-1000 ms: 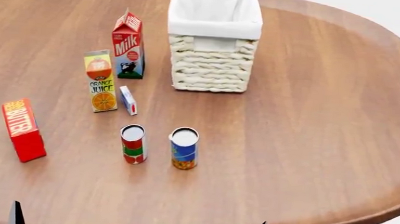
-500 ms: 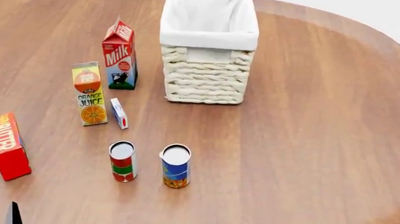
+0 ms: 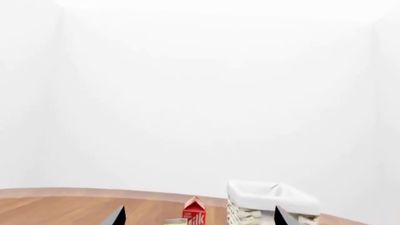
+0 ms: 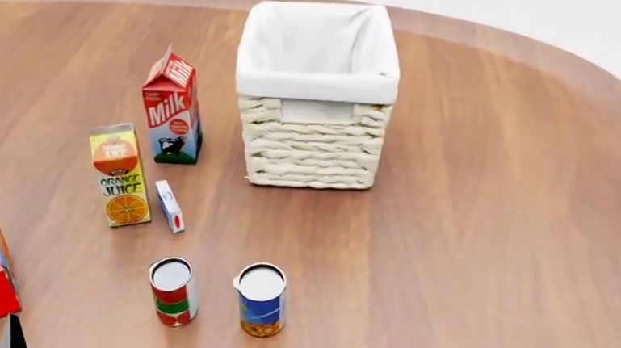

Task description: Pick up the alphabet soup, and put it in the basket.

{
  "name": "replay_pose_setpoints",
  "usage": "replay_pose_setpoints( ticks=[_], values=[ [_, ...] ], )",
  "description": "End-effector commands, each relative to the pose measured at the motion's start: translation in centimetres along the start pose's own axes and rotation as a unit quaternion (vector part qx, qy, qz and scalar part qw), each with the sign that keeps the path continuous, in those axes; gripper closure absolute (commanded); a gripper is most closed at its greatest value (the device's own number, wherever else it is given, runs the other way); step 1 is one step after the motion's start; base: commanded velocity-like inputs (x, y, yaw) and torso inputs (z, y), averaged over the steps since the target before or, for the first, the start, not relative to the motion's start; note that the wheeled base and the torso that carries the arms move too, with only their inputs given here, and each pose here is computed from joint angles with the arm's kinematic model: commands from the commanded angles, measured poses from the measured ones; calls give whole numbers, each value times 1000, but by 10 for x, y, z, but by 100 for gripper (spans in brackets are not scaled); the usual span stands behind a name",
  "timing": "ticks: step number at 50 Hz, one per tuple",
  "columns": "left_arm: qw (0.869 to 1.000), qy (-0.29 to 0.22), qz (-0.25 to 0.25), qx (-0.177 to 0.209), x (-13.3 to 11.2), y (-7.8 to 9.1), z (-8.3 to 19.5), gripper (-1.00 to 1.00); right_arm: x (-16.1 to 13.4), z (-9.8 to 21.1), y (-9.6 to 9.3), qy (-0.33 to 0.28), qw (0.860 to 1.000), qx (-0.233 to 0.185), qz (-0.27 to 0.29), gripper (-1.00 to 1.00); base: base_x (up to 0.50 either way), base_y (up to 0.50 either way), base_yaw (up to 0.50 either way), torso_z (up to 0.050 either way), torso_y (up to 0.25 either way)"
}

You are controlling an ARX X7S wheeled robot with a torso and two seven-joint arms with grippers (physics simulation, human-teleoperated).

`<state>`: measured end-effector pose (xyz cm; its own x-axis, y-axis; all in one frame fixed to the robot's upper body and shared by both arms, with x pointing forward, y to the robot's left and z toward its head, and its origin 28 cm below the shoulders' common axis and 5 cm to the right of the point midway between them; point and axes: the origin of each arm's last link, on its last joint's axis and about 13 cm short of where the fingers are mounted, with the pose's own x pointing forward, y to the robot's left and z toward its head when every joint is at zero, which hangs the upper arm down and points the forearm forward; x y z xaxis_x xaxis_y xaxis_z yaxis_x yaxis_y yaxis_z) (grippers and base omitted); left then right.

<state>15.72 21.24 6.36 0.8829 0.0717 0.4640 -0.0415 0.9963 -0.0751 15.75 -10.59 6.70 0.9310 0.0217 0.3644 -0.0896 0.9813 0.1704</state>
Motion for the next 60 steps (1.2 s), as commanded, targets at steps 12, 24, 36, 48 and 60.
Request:
replay_pose_setpoints(
  ticks=[12,24,36,48,60],
  values=[
    [1000,-9,0,-3,0,0,1,-100,-1,2,1,-6,1000,2,5,-100,240,0,0,0,0],
    [1000,-9,0,-3,-1,0,2,-100,-1,1,0,-6,1000,2,4,-100,241,0,0,0,0],
    [1000,-9,-1,-2,-1,0,1,-100,0,1,0,-6,1000,1,4,-100,241,0,0,0,0],
    [1000,-10,0,-3,-1,0,2,-100,-1,1,0,-6,1000,2,3,-100,241,0,0,0,0],
    [1000,-10,-1,-3,-2,-1,3,-100,-1,2,-1,-7,1000,5,0,-100,242,0,0,0,0]
  ],
)
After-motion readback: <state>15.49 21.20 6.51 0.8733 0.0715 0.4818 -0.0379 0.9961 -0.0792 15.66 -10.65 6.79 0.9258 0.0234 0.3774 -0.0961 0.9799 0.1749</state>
